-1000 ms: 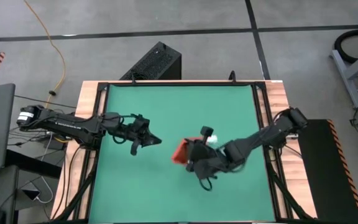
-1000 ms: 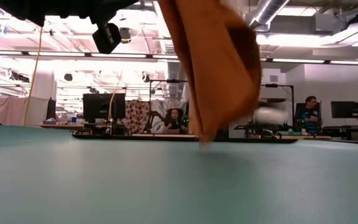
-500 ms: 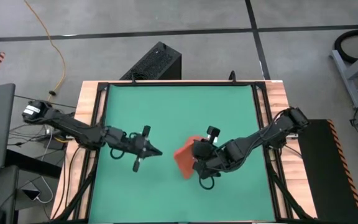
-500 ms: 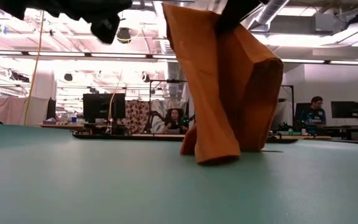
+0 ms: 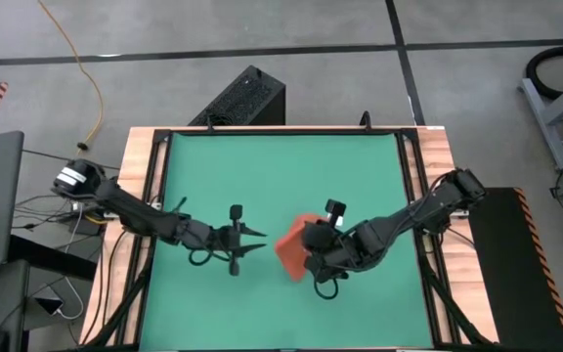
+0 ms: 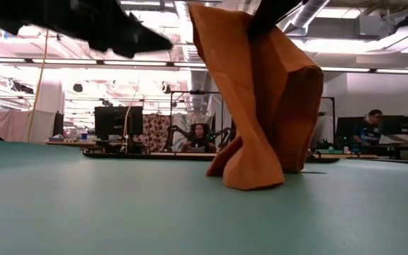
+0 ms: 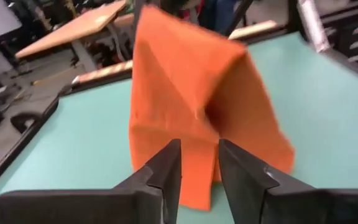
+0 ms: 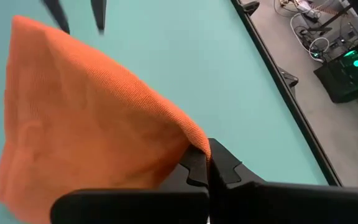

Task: Roll napkin
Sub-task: Fold the orange table napkin

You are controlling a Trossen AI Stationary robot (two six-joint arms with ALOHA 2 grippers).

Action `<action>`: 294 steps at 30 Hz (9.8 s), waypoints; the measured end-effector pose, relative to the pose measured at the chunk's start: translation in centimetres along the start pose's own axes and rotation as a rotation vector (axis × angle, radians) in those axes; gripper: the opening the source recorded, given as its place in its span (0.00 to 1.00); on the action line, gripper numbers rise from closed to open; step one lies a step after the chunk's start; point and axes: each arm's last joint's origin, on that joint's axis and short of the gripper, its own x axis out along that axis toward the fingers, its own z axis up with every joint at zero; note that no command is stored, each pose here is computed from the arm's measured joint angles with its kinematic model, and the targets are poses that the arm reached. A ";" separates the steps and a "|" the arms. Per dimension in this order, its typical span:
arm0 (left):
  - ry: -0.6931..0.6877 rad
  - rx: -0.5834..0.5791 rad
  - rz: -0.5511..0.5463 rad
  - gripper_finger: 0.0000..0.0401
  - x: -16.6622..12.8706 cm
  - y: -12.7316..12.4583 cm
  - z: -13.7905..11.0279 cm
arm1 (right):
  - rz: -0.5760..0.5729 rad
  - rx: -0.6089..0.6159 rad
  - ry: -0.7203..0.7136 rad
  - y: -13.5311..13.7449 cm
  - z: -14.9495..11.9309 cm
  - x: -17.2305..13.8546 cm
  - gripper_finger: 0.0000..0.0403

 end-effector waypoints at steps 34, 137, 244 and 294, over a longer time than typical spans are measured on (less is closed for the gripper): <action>-0.107 -0.054 0.071 0.26 0.7 -1.0 0.1 | 0.016 0.051 -0.021 -0.4 0.9 0.9 0.02; 0.022 0.098 0.155 0.26 0.9 -2.4 4.1 | 0.058 0.121 0.037 0.3 -0.3 -0.1 0.18; 0.188 0.491 0.600 0.00 2.5 -7.5 8.1 | 0.029 0.098 0.021 0.6 -0.6 -0.7 0.18; 0.306 0.046 0.403 0.00 4.3 0.0 5.4 | 0.152 0.124 0.176 14.0 -7.2 7.9 0.18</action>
